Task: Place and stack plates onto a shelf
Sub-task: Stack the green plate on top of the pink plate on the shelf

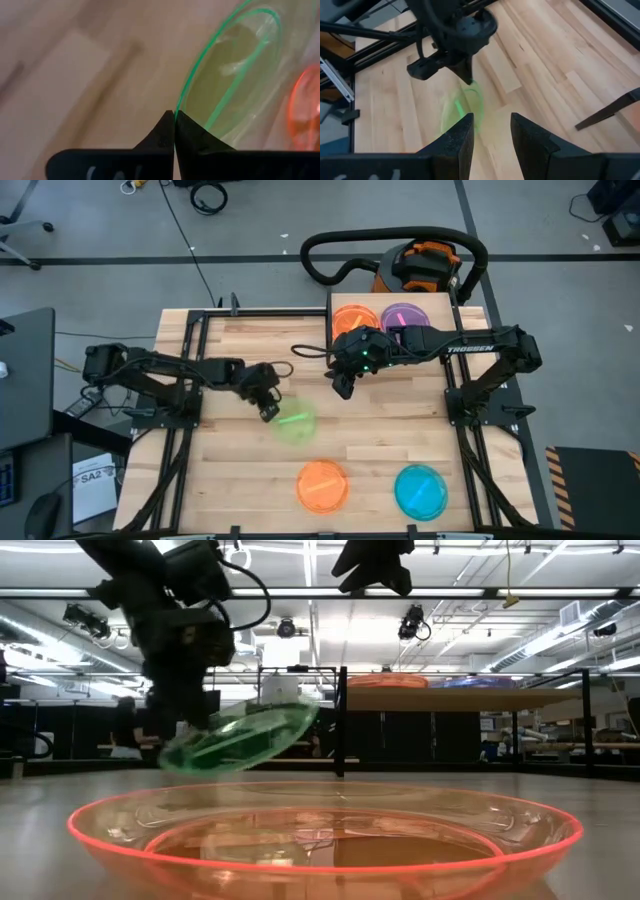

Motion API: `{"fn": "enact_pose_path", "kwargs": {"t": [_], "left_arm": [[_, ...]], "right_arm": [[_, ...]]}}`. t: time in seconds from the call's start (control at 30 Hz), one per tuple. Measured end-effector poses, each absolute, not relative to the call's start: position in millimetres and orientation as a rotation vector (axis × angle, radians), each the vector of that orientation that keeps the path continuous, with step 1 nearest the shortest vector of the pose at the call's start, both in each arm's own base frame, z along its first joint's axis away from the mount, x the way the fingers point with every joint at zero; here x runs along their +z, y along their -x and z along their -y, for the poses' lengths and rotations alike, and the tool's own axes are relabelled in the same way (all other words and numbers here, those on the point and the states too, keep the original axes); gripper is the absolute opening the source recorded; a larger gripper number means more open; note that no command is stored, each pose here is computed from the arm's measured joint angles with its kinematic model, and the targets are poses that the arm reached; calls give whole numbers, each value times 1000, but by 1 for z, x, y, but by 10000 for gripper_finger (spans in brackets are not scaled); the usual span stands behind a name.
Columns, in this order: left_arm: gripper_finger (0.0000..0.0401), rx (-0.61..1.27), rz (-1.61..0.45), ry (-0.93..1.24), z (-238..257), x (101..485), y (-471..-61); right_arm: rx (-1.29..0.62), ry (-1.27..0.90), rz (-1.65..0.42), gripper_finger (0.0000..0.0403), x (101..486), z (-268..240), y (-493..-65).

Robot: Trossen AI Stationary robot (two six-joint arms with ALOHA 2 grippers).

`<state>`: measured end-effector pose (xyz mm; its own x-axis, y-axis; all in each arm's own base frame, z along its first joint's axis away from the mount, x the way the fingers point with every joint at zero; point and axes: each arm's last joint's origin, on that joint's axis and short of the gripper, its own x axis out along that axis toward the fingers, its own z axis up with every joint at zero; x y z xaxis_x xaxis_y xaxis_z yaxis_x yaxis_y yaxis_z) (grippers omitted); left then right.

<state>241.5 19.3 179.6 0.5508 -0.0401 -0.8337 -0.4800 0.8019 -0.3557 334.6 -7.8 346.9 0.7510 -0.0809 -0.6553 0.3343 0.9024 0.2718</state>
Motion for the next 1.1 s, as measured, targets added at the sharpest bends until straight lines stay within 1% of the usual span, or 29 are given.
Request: {"fn": "enact_pose_path", "kwargs": {"t": [0.27,0.47,0.83,1.1], "left_arm": [[3,264,-681,628,-38,197,-259],[4,244,-547,649,-42,207,-266],[4,226,-443,690,-43,216,-271],[4,232,-433,723,-43,216,-272]], "right_arm": [[-255,-383,-683,135,347,9,-335],[-268,-388,-681,135,347,14,-334],[-277,-389,-683,135,347,17,-334],[-280,-387,-713,135,344,17,-332]]}}
